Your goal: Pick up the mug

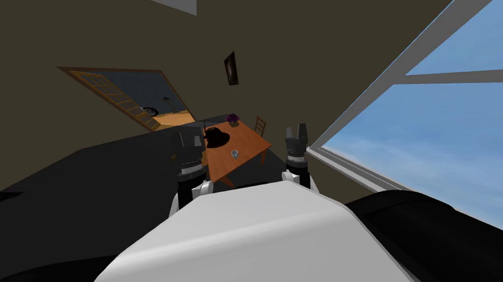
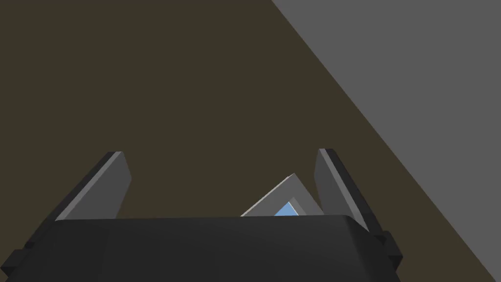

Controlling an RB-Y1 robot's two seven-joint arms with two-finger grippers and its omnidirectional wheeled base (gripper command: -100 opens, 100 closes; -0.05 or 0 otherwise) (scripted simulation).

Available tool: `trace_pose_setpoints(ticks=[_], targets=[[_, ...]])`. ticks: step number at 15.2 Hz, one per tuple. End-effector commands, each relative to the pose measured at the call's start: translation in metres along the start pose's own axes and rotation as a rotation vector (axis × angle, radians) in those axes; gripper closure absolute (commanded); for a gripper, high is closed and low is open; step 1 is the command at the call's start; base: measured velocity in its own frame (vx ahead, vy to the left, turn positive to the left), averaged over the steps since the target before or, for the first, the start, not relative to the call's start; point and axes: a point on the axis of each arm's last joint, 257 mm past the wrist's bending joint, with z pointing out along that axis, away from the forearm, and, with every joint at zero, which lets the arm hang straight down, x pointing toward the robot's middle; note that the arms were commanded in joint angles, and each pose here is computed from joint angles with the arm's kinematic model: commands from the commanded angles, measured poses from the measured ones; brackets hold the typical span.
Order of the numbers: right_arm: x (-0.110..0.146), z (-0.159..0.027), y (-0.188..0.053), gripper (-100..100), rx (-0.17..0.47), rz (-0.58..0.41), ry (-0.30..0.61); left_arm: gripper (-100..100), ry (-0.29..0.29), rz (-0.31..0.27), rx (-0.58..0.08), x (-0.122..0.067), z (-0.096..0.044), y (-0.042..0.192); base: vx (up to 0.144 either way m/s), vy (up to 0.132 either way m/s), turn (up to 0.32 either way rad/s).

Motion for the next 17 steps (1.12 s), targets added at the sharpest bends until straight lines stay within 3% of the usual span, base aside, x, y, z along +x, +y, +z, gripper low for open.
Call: trace_pose_setpoints(ticks=[1, 4, 8, 11, 14, 16, 17], targets=[[0.000, 0.000, 0.000, 0, 0.000, 0.000, 0.000, -100, 0.025, 0.008, -0.018, 0.001, -0.001, 0.006, 0.001, -0.009, -0.059], [0.000, 0.000, 0.000, 0, 0.000, 0.000, 0.000, -100, 0.055, 0.017, -0.060, -0.001, -0.002, 0.020, 0.000, -0.035, -0.124], [0.000, 0.000, 0.000, 0, 0.000, 0.000, 0.000, -100, 0.080, 0.028, -0.166, -0.013, -0.007, 0.053, 0.006, -0.050, -0.155], [0.000, 0.000, 0.000, 0, 0.000, 0.000, 0.000, -100, 0.082, 0.030, -0.211, -0.019, -0.010, 0.068, 0.013, -0.052, -0.131], [0.000, 0.000, 0.000, 0, 0.000, 0.000, 0.000, -100, 0.075, 0.034, -0.304, -0.037, -0.017, 0.097, 0.019, -0.056, -0.178], [0.000, 0.000, 0.000, 0, 0.000, 0.000, 0.000, -100, 0.073, 0.035, -0.317, -0.038, -0.018, 0.100, 0.016, -0.037, -0.103], [0.000, 0.000, 0.000, 0, 0.000, 0.000, 0.000, -100, 0.064, 0.035, -0.366, -0.049, -0.023, 0.115, 0.013, -0.036, -0.157]])
